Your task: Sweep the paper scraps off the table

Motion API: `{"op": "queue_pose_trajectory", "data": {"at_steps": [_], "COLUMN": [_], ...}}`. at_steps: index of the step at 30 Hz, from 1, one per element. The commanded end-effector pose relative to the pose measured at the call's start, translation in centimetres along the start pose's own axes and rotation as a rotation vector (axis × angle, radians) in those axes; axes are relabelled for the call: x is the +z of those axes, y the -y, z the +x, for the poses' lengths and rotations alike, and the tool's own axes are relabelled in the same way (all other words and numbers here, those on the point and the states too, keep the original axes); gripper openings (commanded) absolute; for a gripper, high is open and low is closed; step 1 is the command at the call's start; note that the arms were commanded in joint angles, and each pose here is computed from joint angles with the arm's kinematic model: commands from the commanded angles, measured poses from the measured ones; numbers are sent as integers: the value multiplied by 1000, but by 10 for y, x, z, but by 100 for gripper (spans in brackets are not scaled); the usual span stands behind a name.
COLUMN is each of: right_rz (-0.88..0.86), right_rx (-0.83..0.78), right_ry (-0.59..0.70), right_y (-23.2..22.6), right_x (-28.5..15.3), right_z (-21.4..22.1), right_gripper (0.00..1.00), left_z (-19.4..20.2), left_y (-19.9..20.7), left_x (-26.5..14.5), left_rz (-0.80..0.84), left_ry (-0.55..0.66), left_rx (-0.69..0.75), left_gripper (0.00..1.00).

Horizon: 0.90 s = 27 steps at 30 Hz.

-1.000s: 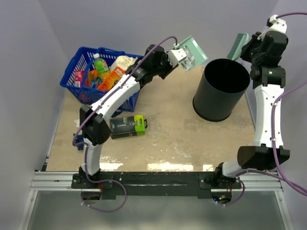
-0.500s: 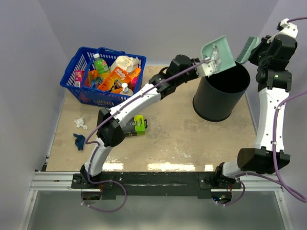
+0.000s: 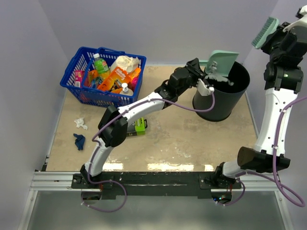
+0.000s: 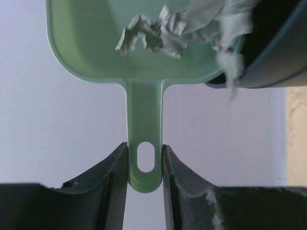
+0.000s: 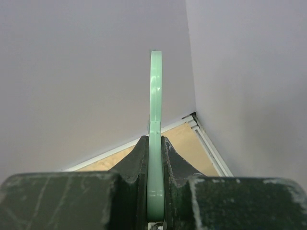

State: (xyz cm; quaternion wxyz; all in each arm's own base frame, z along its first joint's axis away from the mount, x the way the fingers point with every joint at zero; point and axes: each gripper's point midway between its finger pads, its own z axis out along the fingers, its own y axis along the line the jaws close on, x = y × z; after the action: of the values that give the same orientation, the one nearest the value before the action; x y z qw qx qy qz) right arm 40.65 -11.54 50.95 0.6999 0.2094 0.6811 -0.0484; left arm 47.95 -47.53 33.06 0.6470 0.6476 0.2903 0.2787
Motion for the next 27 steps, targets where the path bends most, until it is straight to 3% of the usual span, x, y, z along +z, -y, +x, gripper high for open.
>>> {"op": "queue_pose_trajectory", "data": {"at_steps": [1, 9, 12, 13, 16, 19, 22, 27], "right_rz": [-6, -38, -75, -111, -202, -348, -477, -798], "right_rx": [14, 35, 45, 45, 29, 28, 17, -126], "right_ry": [47, 30, 24, 13, -3, -32, -64, -146], "right_y": [-2, -8, -15, -21, -37, -63, -92, -168], "right_x": [1, 3, 4, 4, 4, -2, -10, -51], "right_z": [-14, -8, -7, -5, -2, 3, 13, 57], "right_gripper": [0, 0, 0, 0, 0, 0, 0, 0], "left_z": [1, 14, 30, 35, 42, 31, 38, 104], "left_y": [-111, -146, -159, -162, -180, -183, -180, -179], "left_x": [-25, -42, -51, -56, -85, -126, -176, -250], "left_rz": [-354, -469, -467, -467, -358, -210, -164, -240], "left_ry": [-9, -30, -69, -65, 16, 34, 20, -142], "left_rx": [96, -146, -366, -540, -810, -935, -961, -931], "left_gripper": [0, 0, 0, 0, 0, 0, 0, 0]}}
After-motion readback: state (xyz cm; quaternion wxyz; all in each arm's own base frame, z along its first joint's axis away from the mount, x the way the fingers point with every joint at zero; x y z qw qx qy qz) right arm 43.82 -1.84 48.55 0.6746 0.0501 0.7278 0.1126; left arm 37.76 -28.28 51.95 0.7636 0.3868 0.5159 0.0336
